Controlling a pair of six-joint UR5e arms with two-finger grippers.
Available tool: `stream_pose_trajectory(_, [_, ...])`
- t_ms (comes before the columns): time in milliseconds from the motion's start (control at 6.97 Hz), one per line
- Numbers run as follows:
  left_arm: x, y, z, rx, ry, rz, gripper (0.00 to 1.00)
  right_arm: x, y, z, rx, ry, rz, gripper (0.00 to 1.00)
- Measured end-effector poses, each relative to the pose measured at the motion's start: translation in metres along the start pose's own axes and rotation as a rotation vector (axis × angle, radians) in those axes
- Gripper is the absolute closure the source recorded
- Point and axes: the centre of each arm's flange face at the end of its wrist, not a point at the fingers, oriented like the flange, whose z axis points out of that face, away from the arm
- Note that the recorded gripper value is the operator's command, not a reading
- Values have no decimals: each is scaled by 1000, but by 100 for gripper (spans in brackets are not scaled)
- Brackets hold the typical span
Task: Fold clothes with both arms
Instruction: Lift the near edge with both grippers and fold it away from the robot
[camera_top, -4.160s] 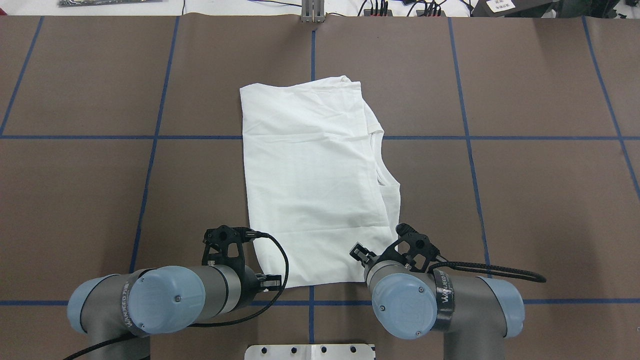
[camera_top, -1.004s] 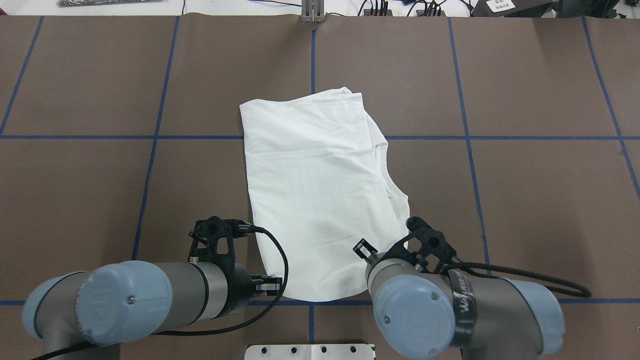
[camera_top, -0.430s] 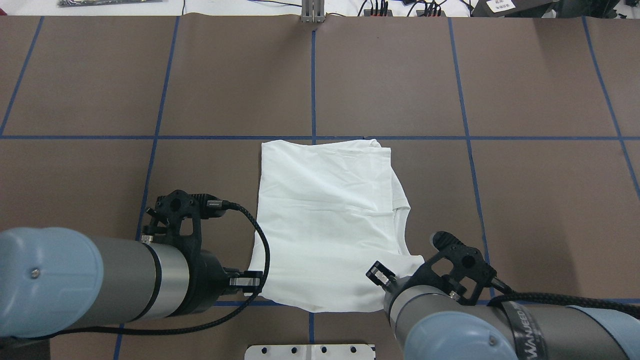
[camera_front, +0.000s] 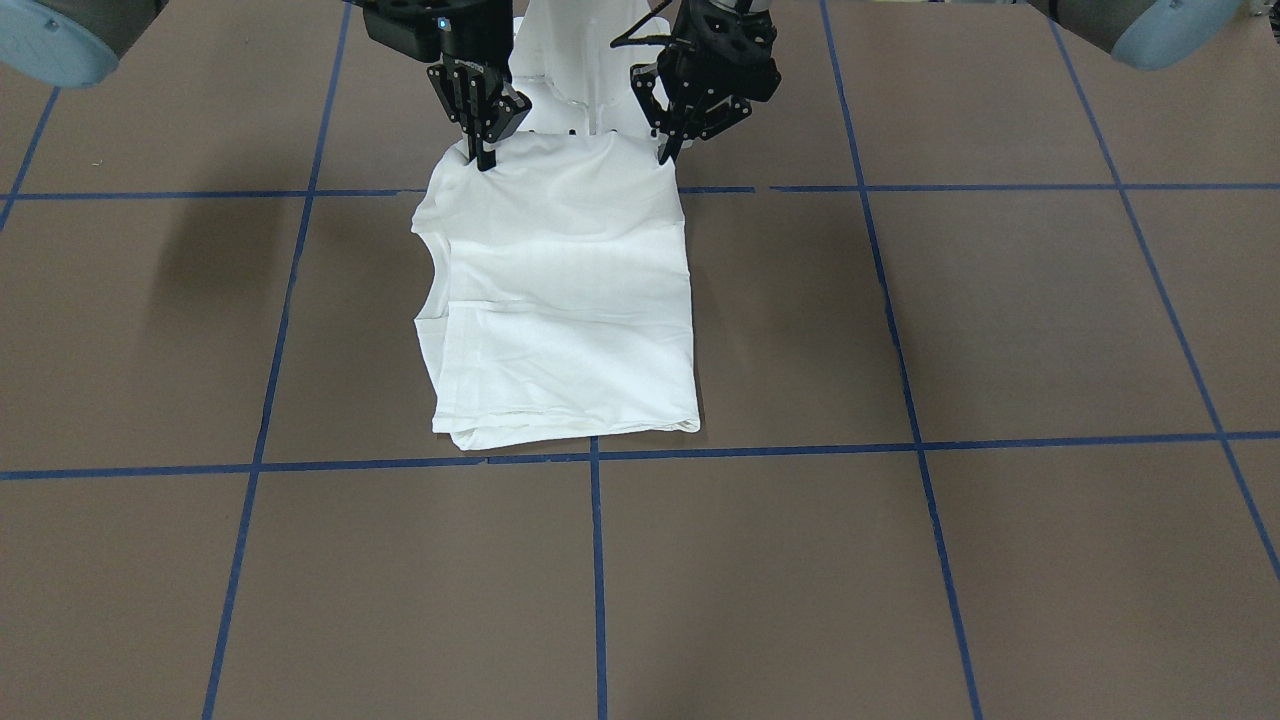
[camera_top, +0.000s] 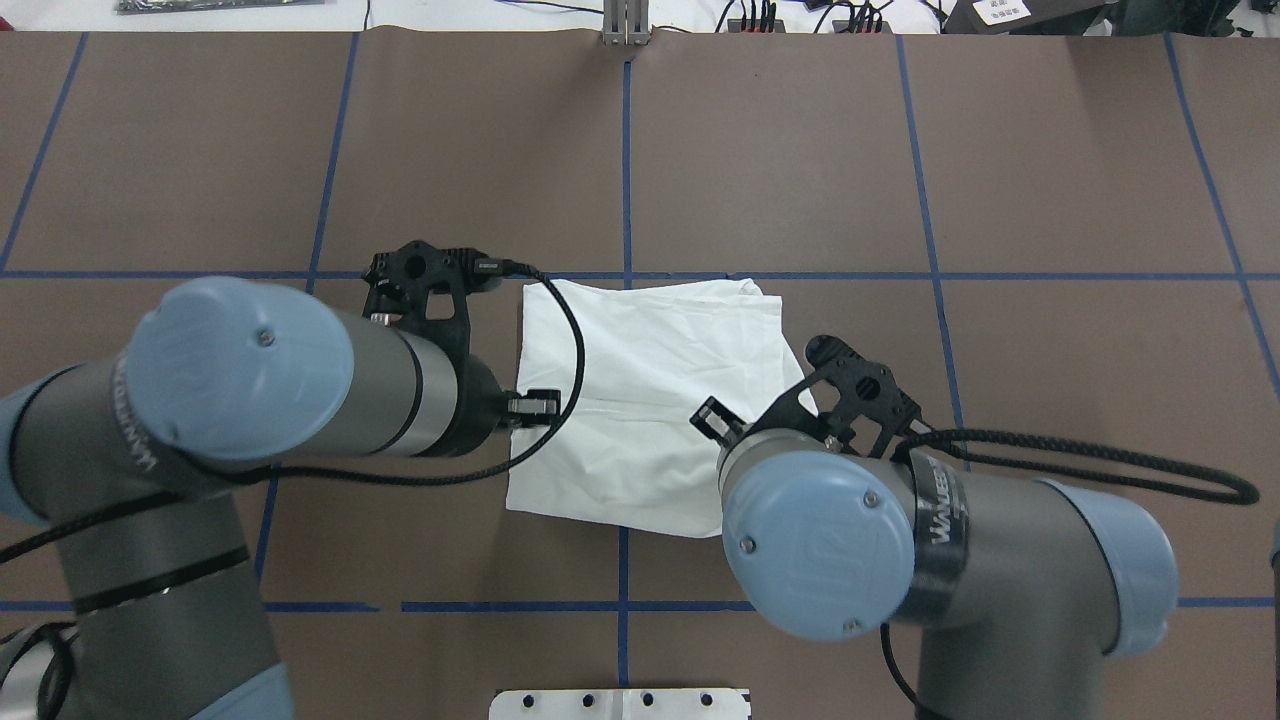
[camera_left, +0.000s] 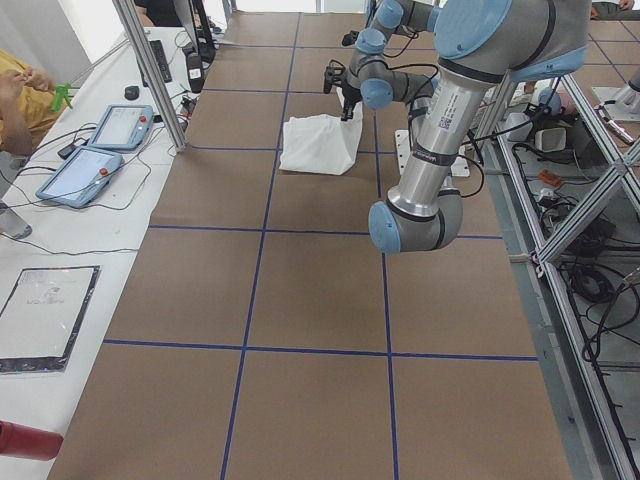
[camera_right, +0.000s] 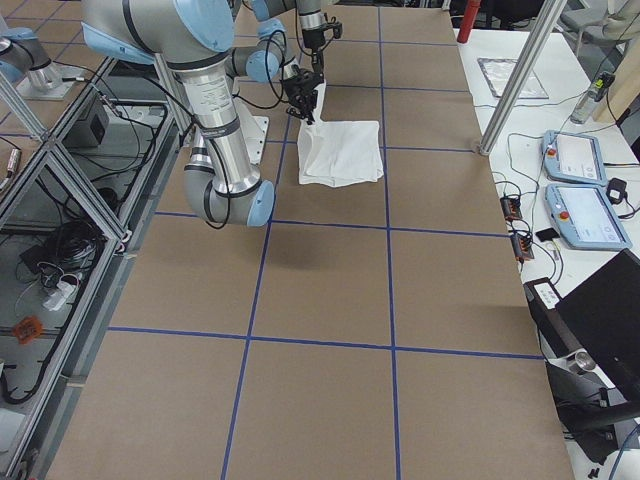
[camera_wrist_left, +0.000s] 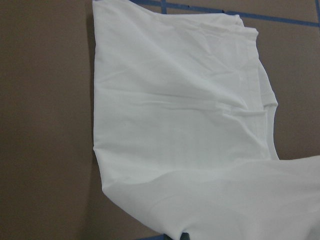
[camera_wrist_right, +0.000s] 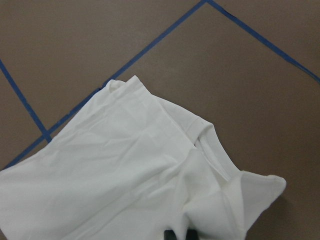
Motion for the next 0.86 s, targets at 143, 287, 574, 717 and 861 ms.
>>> stream_pose_trajectory(143, [2, -35, 18, 38, -26, 0, 100, -23, -22, 18, 34, -16, -6, 100])
stream_pose_trajectory(287, [6, -69, 43, 68, -50, -5, 100, -46, -42, 44, 63, -23, -10, 100])
stream_pose_trajectory(574, [10, -135, 107, 113, -86, -9, 100, -95, -74, 110, 112, -14, -17, 100])
stream_pose_trajectory(717, [-5, -156, 138, 134, -111, -2, 100, -116, -79, 145, 126, -14, -20, 100])
stream_pose_trajectory(861, [-19, -167, 159, 154, -143, 9, 100, -130, -84, 173, 135, -19, -28, 100])
